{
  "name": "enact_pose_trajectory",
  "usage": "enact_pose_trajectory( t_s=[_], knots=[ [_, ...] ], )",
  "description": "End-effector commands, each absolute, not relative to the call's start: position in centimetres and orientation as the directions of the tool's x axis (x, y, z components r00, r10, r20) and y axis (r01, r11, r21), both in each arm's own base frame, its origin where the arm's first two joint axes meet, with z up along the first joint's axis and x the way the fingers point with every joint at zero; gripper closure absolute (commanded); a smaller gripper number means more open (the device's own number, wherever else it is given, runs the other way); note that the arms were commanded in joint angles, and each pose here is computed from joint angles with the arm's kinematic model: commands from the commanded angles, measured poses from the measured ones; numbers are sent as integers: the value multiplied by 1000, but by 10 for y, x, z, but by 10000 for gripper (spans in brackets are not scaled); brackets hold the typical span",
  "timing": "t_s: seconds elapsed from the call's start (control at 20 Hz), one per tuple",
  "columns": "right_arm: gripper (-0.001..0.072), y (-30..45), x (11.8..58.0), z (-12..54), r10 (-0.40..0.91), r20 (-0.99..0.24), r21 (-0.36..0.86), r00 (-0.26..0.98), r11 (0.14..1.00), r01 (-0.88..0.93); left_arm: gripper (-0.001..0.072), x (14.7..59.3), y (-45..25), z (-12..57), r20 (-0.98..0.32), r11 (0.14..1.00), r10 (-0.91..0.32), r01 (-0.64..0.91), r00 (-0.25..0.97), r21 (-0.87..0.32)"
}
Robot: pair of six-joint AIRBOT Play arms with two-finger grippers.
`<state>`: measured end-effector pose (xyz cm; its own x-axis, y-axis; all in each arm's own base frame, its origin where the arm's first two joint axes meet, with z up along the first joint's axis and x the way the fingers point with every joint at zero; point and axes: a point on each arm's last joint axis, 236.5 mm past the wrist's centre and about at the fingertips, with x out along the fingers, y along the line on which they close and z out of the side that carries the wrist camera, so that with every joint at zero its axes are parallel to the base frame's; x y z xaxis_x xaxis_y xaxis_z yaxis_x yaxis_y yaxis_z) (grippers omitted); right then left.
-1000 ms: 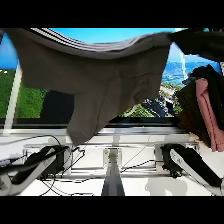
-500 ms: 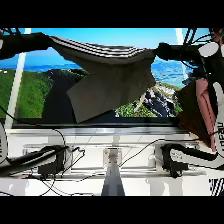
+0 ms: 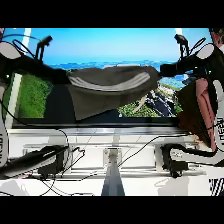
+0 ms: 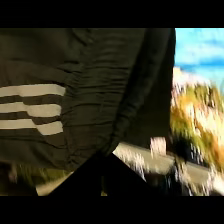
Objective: Fold the clothes and pants, and hang the long-sleeved shirts on hangers.
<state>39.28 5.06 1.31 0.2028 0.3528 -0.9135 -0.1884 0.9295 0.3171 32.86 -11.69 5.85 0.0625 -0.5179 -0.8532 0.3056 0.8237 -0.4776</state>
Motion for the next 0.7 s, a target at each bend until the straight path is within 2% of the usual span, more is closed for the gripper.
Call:
enact_pose_trajectory(
  t_s=[0.0, 0.15, 0.2, 0.25, 0.3, 0.35, 0.45, 0.65],
  knots=[
    [693, 32, 337, 3, 298, -954, 299, -34, 936, -187, 704, 275, -117, 38, -859, 824, -496, 245, -124, -511],
    [692, 31, 346, -2, 294, -956, 288, 6, 940, -183, 701, 256, -126, -6, -851, 832, -498, 184, -168, -523],
    [655, 30, 352, -3, 291, -956, 281, 30, 942, -182, 697, 248, -131, -22, -844, 833, -503, 156, -183, -530],
    [439, 29, 359, -4, 285, -957, 270, 62, 946, -181, 573, 241, -135, -35, -836, 831, -515, 130, -192, -541],
    [202, 28, 367, -4, 280, -955, 261, 93, 949, -179, 242, 236, -139, -45, -829, 829, -524, 107, -197, -549],
    [134, 27, 373, -3, 278, -953, 255, 121, 951, -178, 2, 235, -140, -54, -827, 831, -528, 86, -190, -550],
    [135, 26, 381, -2, 272, -950, 244, 155, 954, -176, 8, 249, -132, -63, -849, 847, -511, 93, -134, -524],
    [135, 25, 382, -2, 270, -949, 241, 161, 954, -176, 8, 302, -90, -58, -875, 878, -478, 29, 75, -477]
  ],
)
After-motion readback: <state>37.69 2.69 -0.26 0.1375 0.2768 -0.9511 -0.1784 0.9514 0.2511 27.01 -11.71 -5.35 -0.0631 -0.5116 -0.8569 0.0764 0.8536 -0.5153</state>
